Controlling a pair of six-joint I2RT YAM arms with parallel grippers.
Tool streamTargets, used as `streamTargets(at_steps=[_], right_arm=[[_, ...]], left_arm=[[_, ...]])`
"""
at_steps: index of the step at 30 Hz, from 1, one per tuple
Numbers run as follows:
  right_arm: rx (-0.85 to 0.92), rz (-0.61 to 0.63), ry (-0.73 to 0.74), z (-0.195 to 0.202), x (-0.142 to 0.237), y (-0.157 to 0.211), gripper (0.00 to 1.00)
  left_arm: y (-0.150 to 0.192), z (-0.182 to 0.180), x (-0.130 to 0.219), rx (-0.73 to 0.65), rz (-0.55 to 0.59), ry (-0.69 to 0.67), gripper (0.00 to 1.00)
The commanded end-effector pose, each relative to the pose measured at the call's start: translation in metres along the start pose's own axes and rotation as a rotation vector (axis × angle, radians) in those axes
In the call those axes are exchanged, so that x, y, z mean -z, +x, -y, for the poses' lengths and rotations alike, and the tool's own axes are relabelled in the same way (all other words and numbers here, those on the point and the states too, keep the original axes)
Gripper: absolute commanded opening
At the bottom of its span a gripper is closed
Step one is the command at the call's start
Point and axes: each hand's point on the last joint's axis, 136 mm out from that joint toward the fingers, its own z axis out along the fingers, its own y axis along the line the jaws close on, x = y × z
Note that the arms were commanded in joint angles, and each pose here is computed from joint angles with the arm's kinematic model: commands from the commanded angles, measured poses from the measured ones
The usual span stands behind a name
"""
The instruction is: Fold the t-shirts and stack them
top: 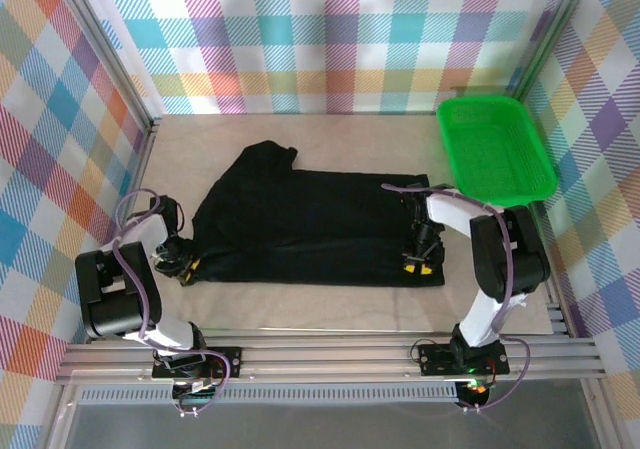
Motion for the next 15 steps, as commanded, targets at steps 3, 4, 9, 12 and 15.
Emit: streamTargets(at_steps=[3,4,9,12,15], right_arm=[[0.060,0.192,-0.146,-0.029,0.050,-0.010,0.39],[0.063,0.230,-0.199,-0.036,0.061,-0.012,0.42],[0.168,0.364,-0.640,-0.102,0.119,-0.011,0.53],[0.211,0.360,-0.879,-0.135,0.149,-0.007,0.57],[0.203,0.340,-0.923,-0.146,0.156,-0.010,0.56]], left_arm=[[-0.005,0.003,0.053,-0.019,0.098,-0.026,0.44],[-0.001,0.014,0.060,-0.039,0.108,-0.003,0.46],[0.055,0.063,0.068,-0.057,0.047,0.159,0.52],[0.100,0.085,0.058,-0.041,-0.051,0.229,0.56],[0.124,0.103,0.048,-0.013,-0.102,0.275,0.59]])
